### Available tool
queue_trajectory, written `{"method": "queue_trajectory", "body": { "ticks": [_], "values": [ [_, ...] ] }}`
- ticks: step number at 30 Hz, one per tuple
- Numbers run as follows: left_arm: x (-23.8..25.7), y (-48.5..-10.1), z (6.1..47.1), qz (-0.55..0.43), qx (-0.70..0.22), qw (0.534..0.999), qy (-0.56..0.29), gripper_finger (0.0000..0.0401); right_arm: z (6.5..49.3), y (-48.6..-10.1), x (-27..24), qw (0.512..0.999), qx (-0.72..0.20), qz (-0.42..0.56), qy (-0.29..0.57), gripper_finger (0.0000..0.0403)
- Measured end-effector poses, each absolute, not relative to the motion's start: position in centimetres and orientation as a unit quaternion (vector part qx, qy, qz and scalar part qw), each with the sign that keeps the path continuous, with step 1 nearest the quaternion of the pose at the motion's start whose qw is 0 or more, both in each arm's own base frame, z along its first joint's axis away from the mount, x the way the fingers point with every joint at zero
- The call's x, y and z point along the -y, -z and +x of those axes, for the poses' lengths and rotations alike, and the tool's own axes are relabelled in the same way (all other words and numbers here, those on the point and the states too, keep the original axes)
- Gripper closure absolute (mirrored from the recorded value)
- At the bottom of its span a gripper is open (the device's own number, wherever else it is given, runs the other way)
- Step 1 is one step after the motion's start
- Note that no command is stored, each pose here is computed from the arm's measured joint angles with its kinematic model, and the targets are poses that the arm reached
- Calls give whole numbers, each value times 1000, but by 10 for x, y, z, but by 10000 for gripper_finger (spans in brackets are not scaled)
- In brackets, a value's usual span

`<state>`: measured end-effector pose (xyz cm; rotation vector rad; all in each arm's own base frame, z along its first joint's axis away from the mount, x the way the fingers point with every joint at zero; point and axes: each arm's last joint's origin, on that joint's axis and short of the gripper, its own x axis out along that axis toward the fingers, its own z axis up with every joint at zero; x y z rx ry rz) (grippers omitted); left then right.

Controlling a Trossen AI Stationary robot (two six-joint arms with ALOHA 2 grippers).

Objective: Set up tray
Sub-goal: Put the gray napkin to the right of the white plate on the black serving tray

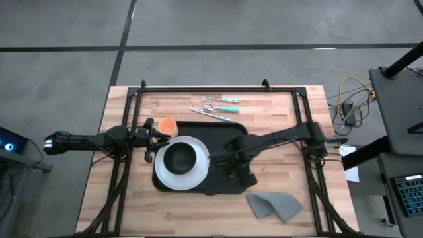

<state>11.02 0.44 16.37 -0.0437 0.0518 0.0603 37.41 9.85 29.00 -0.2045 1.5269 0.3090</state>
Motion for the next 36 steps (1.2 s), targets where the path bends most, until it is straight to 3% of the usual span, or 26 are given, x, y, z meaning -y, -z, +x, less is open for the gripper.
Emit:
{"method": "queue_trajectory", "body": {
  "ticks": [8,17,23,36],
  "values": [
    [-4,-164,110,-22,-26,999,-30,283,304,-287,-93,807,-583,3,-96,303],
    [-4,-164,110,-22,-26,999,-30,283,235,-266,-88,817,-563,107,-58,303],
    [-4,-164,110,-22,-26,999,-30,283,225,-247,-109,830,-538,109,-98,303],
    [-4,-164,110,-22,-26,999,-30,283,245,-237,-168,800,-586,54,-115,303]
  ]
}}
